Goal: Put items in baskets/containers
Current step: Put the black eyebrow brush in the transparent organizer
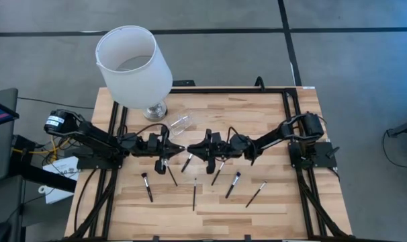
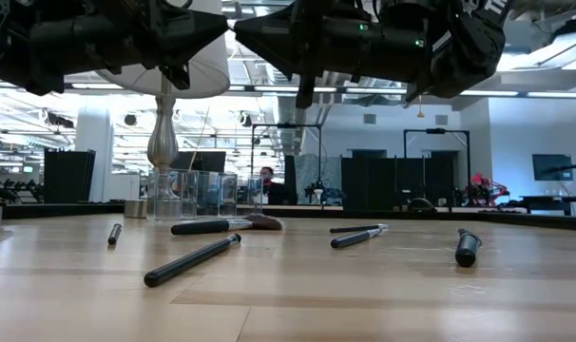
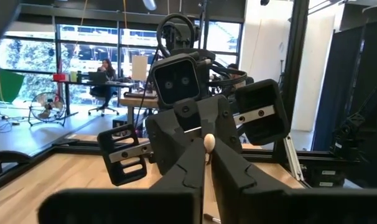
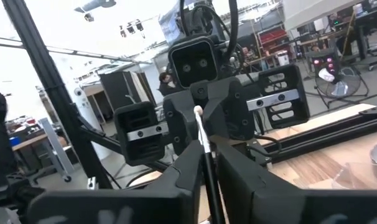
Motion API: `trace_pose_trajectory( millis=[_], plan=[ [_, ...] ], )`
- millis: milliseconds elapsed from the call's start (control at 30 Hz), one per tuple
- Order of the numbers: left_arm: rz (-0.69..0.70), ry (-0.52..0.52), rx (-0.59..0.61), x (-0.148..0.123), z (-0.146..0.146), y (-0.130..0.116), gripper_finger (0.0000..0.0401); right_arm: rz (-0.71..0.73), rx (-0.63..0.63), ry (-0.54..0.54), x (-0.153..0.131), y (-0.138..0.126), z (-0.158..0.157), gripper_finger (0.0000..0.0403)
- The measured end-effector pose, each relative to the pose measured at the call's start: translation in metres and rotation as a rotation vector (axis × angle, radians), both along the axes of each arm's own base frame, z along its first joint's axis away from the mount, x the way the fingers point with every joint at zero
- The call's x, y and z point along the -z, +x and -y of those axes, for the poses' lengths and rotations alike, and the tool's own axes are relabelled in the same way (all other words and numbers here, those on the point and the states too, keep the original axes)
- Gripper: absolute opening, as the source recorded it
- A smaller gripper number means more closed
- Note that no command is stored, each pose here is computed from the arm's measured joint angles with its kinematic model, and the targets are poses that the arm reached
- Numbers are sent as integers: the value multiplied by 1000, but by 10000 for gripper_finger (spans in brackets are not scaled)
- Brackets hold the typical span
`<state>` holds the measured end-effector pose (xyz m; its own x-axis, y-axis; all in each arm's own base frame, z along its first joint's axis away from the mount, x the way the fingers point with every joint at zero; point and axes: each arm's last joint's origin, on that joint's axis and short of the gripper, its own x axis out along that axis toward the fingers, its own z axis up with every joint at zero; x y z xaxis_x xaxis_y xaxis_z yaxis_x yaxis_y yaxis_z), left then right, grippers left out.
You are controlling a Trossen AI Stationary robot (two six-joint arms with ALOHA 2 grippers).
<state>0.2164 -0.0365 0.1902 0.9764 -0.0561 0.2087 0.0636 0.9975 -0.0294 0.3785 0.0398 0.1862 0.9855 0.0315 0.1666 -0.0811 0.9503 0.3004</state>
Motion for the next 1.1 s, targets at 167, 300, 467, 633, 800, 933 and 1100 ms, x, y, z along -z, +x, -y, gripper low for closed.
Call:
trace_pose_trajectory(
  millis=[167,300,467,633,800,933,1100],
  plan=[
    [-2,0,-1,0,0,0,10,-25,12,-3,2,1,5,81],
    [-6,-5,-11,1,0,0,12,-51,26,-18,2,1,13,112],
    [-1,-41,-24,0,-1,0,9,-83,60,-155,-17,-5,19,151],
    [-12,-19,-98,1,-5,1,8,-178,135,-253,-40,-18,23,182],
    [-21,-2,-280,1,-22,2,8,-252,191,-268,-51,-28,26,198],
    [-87,21,-490,7,-42,2,8,-293,202,-317,-56,-34,27,200],
    [-185,33,-587,16,-55,2,8,-308,191,-312,-64,-41,25,193]
  ],
)
